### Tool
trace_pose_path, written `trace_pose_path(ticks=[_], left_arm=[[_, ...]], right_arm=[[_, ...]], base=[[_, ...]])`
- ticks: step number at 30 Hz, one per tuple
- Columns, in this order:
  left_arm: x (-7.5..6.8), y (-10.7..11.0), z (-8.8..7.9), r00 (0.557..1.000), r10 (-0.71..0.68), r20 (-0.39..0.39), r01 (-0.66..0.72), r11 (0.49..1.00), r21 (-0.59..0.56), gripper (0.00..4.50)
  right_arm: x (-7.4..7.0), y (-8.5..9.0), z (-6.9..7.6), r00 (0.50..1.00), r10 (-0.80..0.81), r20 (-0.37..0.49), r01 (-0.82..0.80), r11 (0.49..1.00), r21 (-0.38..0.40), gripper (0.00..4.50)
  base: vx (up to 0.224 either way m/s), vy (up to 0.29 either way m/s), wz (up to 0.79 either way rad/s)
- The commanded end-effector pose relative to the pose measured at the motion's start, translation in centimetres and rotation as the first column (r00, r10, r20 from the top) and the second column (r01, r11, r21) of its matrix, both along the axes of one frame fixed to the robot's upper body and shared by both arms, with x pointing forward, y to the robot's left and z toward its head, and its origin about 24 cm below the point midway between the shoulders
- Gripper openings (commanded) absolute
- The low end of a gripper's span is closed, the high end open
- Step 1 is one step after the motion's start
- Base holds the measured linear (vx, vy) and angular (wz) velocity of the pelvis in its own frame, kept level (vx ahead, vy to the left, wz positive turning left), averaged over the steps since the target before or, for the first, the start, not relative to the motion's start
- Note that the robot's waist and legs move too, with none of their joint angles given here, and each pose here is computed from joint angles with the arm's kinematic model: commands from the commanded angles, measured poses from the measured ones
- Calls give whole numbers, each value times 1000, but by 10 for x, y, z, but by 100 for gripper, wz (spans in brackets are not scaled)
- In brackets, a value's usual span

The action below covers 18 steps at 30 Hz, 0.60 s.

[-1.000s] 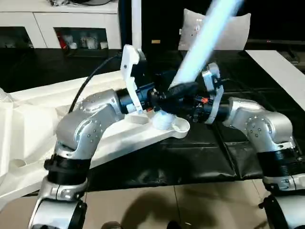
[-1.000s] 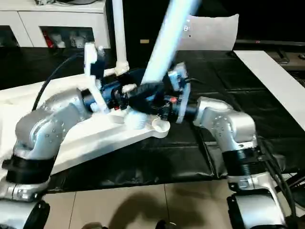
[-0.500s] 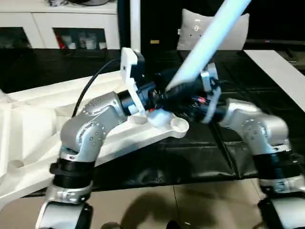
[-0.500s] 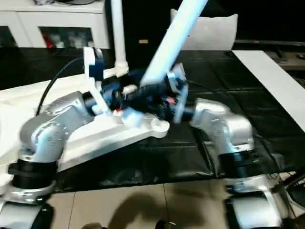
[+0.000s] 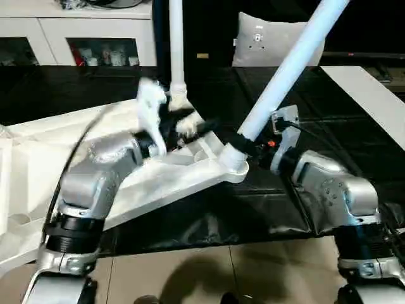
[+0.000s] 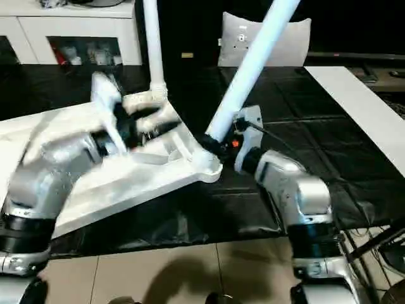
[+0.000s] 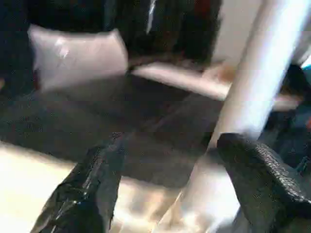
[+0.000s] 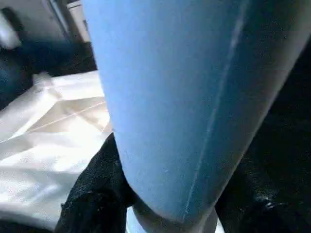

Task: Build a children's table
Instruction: Insert table leg to table base

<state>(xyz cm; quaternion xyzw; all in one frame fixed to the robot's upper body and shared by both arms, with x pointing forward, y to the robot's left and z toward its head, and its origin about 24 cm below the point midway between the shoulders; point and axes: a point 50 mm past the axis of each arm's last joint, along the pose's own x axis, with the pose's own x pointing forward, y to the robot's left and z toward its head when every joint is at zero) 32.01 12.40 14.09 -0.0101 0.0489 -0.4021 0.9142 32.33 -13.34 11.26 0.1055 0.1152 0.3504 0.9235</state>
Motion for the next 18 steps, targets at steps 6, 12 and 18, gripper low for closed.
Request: trace_pose_path(ticks=[6,12,18], left_arm=[[1,5,-31,998,34,-54,-23,981,192,350],[4,6,-48,995,19,-93,10,956,294,350],[2,-2,-61,988,-62,-141,106,937,333,295]], right_arm=[[1,-12,0,989,-148,-4,147,985,-87,191],[5,-21,-2,985,-157,72,164,982,-95,191],[2,-20,-4,994,-88,67,93,993,-71,191]], base=[[0,0,0],[0,0,0],[0,0,0]])
